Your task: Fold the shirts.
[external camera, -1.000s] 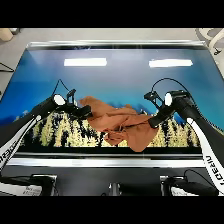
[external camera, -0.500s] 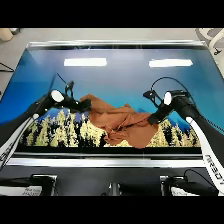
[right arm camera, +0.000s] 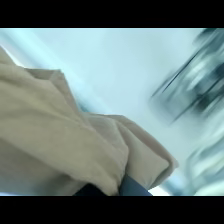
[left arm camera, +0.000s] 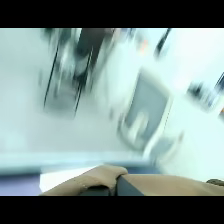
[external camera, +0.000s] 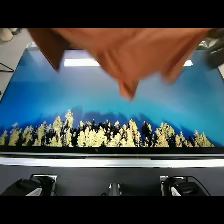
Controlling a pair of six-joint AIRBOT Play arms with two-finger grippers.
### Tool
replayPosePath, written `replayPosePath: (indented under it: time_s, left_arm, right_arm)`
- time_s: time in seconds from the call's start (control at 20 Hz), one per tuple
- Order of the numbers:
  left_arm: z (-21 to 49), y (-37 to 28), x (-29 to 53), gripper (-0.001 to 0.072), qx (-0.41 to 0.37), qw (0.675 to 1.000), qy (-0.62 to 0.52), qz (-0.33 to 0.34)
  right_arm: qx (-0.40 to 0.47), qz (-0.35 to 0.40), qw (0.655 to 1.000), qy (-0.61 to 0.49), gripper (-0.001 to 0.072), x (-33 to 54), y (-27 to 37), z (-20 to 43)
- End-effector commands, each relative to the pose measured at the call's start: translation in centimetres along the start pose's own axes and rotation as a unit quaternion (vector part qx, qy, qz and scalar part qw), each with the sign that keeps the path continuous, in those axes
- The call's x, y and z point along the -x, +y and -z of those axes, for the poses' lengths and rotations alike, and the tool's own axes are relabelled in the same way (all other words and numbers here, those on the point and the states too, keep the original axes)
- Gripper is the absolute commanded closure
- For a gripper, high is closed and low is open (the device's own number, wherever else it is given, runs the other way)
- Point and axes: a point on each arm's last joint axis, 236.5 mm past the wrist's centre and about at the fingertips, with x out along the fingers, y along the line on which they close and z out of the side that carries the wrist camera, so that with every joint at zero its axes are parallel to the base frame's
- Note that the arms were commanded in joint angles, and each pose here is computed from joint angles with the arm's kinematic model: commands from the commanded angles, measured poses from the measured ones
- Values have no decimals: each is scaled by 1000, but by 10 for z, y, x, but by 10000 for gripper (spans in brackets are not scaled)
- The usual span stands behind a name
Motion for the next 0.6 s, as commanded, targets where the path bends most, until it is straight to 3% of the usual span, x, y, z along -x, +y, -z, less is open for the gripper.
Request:
replayPosePath:
  time_s: [0.0, 0.35, 0.55]
  left_arm:
    - [-103, -69, 117, 683, -56, 987, -143, 37]
    - [-5, -52, 102, 682, -26, 998, 48, 22]
    - [105, -3, 86, 682, 10, 976, 213, -33]
  right_arm:
    - [-10, 97, 983, -153, 692, 136, -58, -88]
    - [-11, 30, 998, -55, 691, 124, -26, -43]
    - [17, -59, 995, 75, 690, 54, 16, 19]
